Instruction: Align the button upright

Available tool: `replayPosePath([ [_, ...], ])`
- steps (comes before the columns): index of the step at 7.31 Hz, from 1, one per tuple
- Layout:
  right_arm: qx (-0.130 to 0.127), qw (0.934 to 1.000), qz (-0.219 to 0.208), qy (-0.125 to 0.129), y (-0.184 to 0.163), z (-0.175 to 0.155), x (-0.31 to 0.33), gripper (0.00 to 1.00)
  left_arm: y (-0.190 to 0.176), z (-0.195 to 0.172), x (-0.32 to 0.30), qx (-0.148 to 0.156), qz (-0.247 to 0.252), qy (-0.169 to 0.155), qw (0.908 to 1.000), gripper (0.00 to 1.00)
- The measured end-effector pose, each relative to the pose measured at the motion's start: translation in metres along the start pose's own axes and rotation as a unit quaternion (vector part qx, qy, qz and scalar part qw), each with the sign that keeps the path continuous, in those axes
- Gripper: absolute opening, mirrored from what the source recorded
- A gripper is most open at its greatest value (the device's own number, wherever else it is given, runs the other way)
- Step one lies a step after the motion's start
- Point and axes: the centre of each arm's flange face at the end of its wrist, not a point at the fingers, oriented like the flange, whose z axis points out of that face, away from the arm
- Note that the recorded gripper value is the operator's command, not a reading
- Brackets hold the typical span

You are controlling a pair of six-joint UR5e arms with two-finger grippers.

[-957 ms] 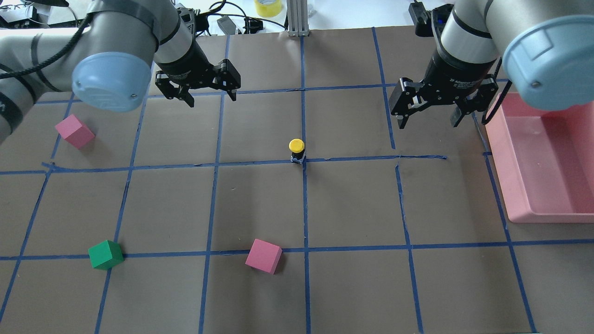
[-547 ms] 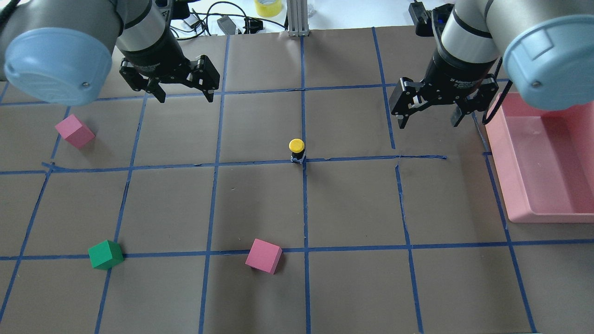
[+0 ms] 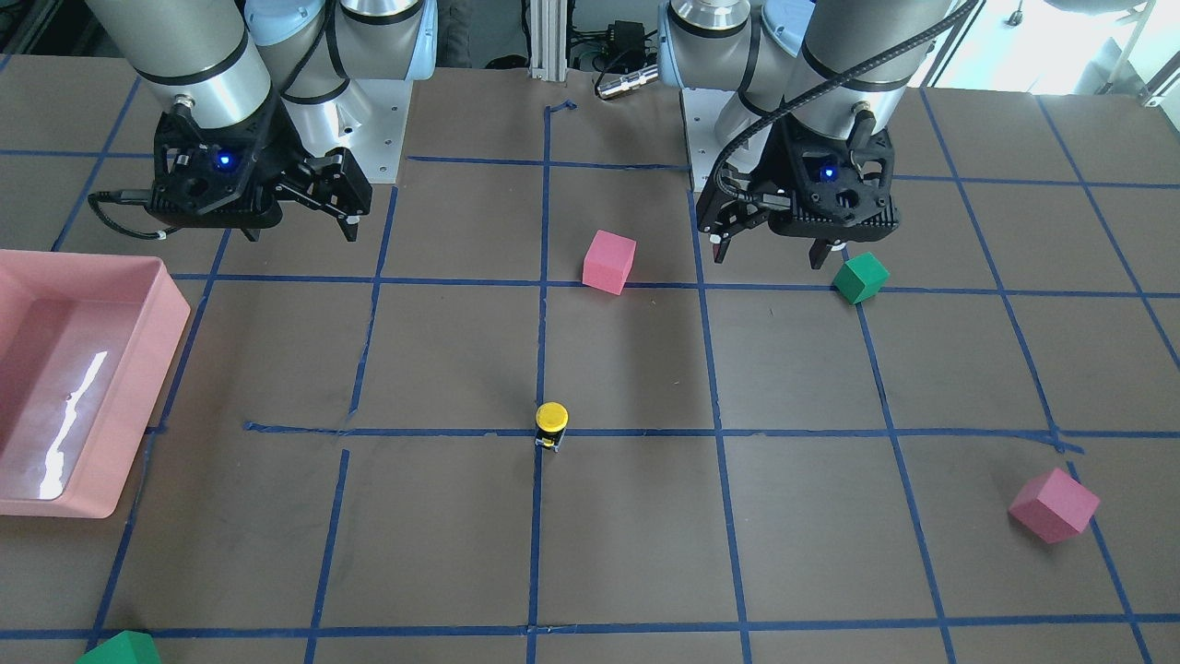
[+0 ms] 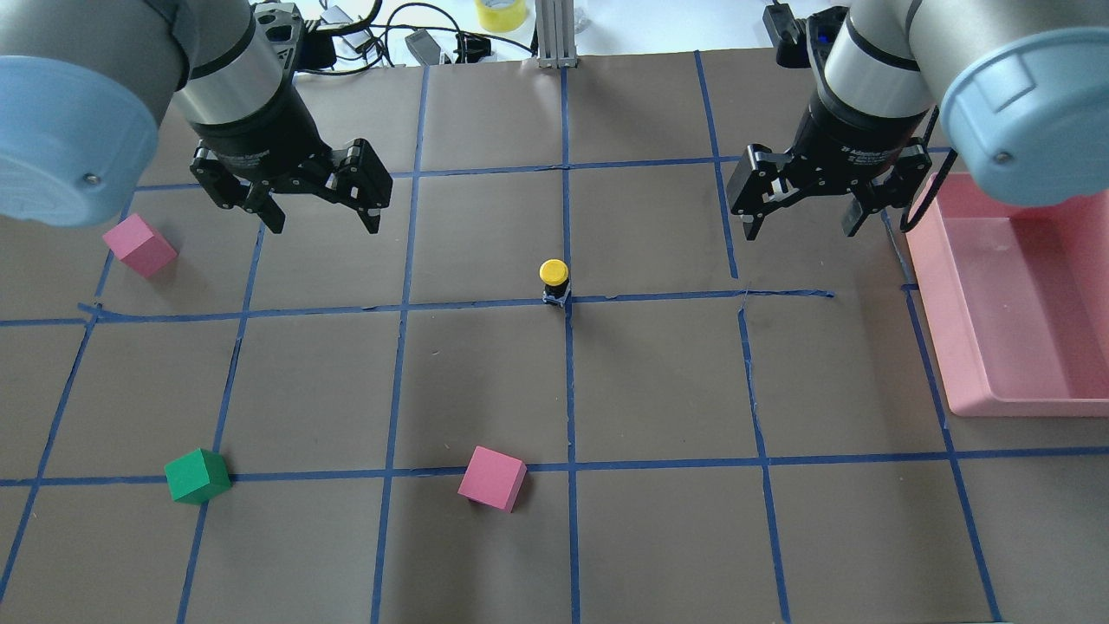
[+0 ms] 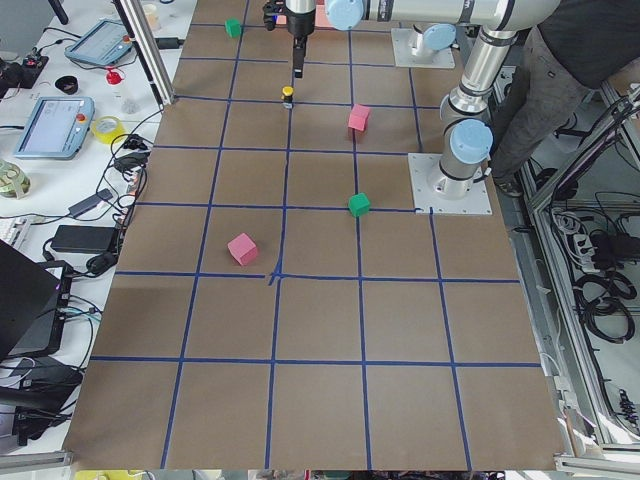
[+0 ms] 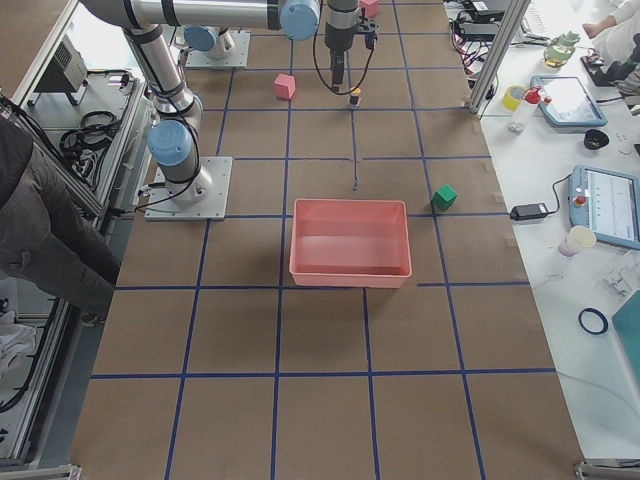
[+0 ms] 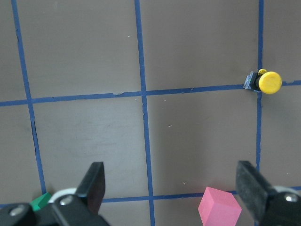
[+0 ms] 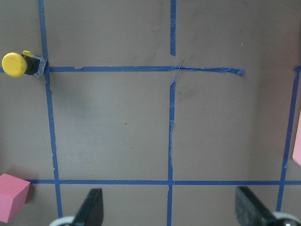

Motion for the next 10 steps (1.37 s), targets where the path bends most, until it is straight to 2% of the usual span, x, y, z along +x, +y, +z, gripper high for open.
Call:
replayPosePath([
  [4, 0.002, 1.0, -0.001, 0.0, -0.0002, -0.002, 0.0001, 1.0, 0.0053, 0.0007, -0.0008, -0.013, -0.002, -0.001, 0.9999, 1.0],
  [10, 0.001, 1.0, -0.001, 0.0, -0.0003, -0.0008, 0.0, 1.0, 0.004, -0.0032, -0.0017, -0.004, -0.003, -0.001, 1.0, 1.0],
])
